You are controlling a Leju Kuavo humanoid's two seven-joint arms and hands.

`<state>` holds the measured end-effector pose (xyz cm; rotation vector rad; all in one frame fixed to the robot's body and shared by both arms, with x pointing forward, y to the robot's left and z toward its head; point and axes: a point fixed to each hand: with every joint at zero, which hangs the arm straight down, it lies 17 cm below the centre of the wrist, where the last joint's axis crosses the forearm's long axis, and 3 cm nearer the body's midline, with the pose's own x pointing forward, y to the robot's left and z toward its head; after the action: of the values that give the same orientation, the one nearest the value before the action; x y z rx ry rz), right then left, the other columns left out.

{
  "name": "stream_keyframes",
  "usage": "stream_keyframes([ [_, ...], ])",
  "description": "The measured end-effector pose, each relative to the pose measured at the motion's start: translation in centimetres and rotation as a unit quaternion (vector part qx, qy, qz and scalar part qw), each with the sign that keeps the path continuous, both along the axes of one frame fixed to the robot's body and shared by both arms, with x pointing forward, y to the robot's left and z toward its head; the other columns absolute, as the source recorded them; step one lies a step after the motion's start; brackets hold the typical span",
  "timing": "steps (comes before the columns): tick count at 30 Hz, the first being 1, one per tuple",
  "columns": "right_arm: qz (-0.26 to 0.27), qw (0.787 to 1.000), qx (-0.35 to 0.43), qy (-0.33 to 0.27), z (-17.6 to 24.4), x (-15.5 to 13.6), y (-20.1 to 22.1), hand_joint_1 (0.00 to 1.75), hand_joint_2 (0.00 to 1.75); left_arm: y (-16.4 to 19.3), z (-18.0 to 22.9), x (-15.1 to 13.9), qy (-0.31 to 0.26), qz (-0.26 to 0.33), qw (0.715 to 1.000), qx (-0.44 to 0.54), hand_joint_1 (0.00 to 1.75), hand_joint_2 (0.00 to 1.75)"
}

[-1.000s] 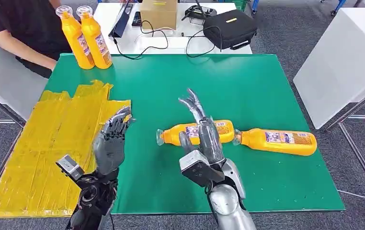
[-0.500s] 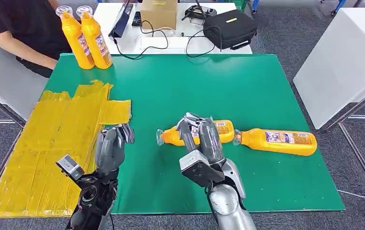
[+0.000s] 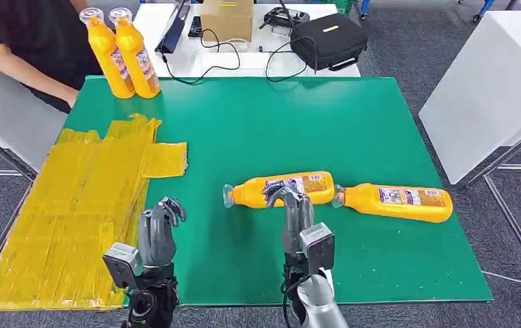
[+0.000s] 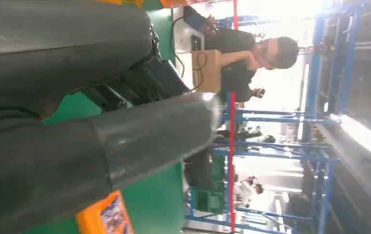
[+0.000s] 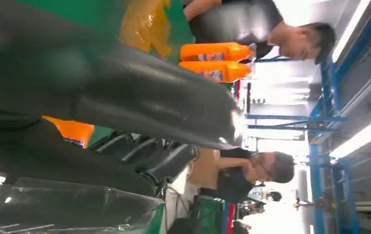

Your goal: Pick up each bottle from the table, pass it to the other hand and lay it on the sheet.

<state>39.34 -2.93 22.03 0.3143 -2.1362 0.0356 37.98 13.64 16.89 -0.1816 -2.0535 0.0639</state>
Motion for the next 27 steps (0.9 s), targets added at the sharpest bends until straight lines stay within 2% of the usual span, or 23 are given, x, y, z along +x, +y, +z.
stream_keyframes([
  [8, -0.023, 0.999, -0.031, 0.005, -1.2, 0.5, -0.3, 0.0, 0.0, -0.6, -0.7, -0.2, 0.008, 0.006, 1.0, 0.015, 0.0, 0.0],
  [13, -0.013, 0.998, -0.054, 0.007, -2.1, 0.5, 0.2, 0.0, 0.0, -0.5, -1.2, -0.5, 0.012, 0.016, 0.999, 0.03, 0.0, 0.0],
  [14, -0.012, 0.998, -0.056, 0.008, -2.2, 0.6, 0.2, 0.0, 1.75, -0.5, -1.2, -0.5, 0.013, 0.015, 0.999, 0.03, 0.0, 0.0],
  [20, -0.021, 0.995, -0.092, 0.01, -3.2, 0.7, -0.1, 0.0, 1.75, -0.5, -1.4, -0.6, 0.015, 0.017, 0.999, 0.032, 0.0, 0.0],
  [24, -0.044, 0.977, -0.205, 0.037, -5.7, 1.1, -1.1, 0.0, 1.75, -0.6, -1.9, -1.2, 0.02, 0.005, 0.999, 0.032, 0.0, 0.0],
  [27, -0.06, 0.969, -0.235, 0.044, -6.5, 1.3, -2.5, 0.0, 1.75, -0.4, -2.0, -1.4, 0.022, 0.004, 0.999, 0.03, 0.0, 0.0],
])
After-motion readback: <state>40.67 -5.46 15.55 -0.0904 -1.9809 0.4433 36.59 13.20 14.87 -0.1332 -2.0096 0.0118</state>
